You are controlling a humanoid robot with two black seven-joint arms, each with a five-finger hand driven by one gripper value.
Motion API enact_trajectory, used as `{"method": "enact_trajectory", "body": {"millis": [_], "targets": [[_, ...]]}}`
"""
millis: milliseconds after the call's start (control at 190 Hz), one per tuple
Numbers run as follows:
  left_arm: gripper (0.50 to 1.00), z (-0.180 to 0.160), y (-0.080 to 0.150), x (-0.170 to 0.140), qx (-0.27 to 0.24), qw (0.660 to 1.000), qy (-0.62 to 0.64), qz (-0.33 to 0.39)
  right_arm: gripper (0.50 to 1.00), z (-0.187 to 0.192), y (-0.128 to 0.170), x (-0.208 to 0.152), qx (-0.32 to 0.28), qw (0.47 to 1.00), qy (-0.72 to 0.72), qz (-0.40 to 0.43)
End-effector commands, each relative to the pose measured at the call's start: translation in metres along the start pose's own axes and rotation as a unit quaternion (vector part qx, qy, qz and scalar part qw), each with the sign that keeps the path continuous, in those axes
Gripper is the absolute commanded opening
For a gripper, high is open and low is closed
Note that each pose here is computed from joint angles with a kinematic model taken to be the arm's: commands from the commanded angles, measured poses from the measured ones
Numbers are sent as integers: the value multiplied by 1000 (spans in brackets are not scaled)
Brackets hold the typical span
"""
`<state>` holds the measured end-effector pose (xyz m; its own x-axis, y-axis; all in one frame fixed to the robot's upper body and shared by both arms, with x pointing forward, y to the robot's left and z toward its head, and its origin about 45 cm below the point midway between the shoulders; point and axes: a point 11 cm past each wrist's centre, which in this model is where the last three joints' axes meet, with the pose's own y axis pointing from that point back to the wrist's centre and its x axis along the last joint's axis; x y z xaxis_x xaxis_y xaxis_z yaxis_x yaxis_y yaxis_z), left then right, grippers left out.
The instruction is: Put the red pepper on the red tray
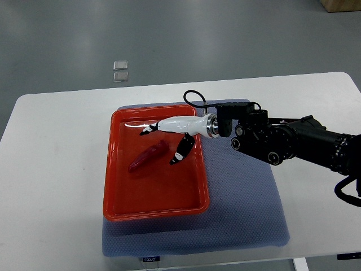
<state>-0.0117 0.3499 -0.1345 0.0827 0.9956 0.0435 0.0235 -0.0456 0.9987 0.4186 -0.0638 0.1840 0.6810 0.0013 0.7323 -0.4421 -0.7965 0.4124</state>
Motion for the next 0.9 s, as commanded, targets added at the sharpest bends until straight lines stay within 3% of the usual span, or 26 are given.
{"method": "enact_trajectory", "body": {"millis": [0, 395, 584, 895], "targets": [[1000, 0, 0, 1, 0, 1000, -1, 1, 901, 2, 6, 17, 4, 999, -29, 35], [1000, 0, 0, 0, 0, 1000, 0, 0, 901, 68, 63, 54, -38, 933, -278, 224], [1000, 1, 0, 0, -1, 1000, 1, -1, 901, 115, 106, 49, -64, 856, -406, 314], [1000, 1, 0, 0, -1, 1000, 1, -1, 913, 142, 133, 31, -53, 738, -545, 394]]}}
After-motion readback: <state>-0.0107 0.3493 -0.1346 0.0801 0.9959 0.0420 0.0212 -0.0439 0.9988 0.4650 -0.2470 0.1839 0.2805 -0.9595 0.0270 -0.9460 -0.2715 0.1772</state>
